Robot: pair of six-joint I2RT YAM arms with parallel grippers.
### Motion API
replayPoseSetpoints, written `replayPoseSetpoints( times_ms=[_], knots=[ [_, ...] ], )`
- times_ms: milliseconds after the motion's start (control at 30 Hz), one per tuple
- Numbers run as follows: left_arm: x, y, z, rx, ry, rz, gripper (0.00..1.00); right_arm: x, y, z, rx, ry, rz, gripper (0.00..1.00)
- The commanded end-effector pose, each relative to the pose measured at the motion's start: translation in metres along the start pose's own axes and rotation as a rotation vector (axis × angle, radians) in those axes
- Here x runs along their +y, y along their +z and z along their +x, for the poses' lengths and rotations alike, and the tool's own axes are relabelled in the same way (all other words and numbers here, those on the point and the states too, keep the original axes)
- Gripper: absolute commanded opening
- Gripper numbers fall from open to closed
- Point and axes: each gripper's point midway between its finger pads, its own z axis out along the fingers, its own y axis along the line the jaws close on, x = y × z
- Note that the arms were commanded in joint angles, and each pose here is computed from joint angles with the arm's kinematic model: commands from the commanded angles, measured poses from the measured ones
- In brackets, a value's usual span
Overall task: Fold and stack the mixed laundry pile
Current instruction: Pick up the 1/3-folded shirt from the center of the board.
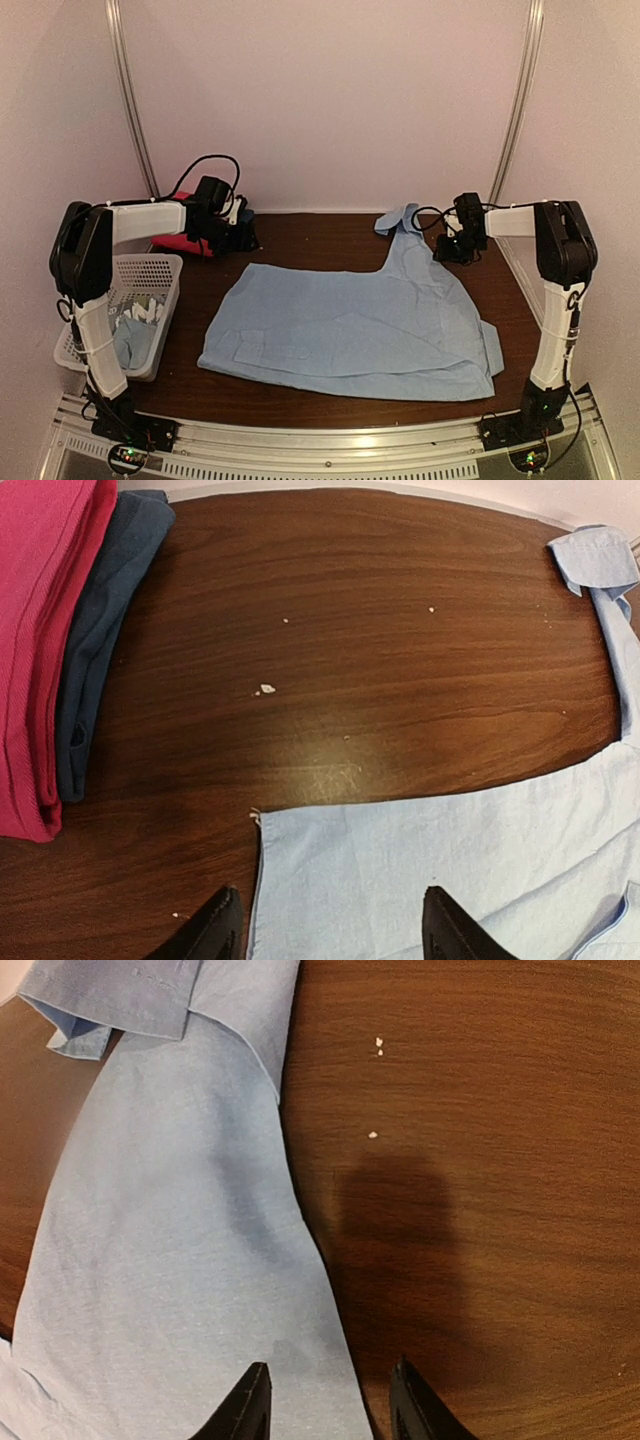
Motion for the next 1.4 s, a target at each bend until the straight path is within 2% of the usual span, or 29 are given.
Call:
replayPoseSetpoints(
  times_ms=[0, 333, 400, 567, 700, 833, 900, 1167, 1367],
  knots=[
    [0.001, 0.003, -0.011, -0.016, 0.011, 0.008, 0.62, -0.002, 0.012, -0.005, 0.018, -0.055, 0.101, 0.41],
    [0.01, 0.006, -0.014, 0.0, 0.008, -0.023, 0.62, 0.013, 0.043, 0.011, 0.125, -0.137, 0.128, 0.38],
    [0.011, 0.008, -0.013, 0.004, 0.006, -0.024, 0.62, 0.013, 0.047, 0.016, 0.143, -0.139, 0.129, 0.29],
    [0.02, 0.012, -0.011, 0.023, 0.028, -0.066, 0.58, 0.011, 0.043, 0.016, 0.15, -0.146, 0.145, 0.0],
    [0.035, 0.023, 0.001, 0.077, 0.031, -0.097, 0.44, 0.008, 0.025, -0.002, 0.089, -0.147, 0.178, 0.0],
    [0.033, 0.037, 0.017, 0.134, 0.036, -0.061, 0.38, -0.002, 0.017, -0.017, 0.043, -0.12, 0.196, 0.0],
    [0.034, 0.041, 0.023, 0.148, 0.034, -0.06, 0.38, -0.006, 0.017, -0.022, 0.035, -0.106, 0.199, 0.0],
    [0.029, 0.065, 0.026, 0.163, 0.029, -0.004, 0.51, 0.0, 0.022, -0.039, 0.006, -0.097, 0.163, 0.0],
    [0.022, 0.076, 0.012, 0.123, 0.025, 0.038, 0.54, 0.006, 0.029, -0.052, -0.001, -0.104, 0.14, 0.0]
  ],
)
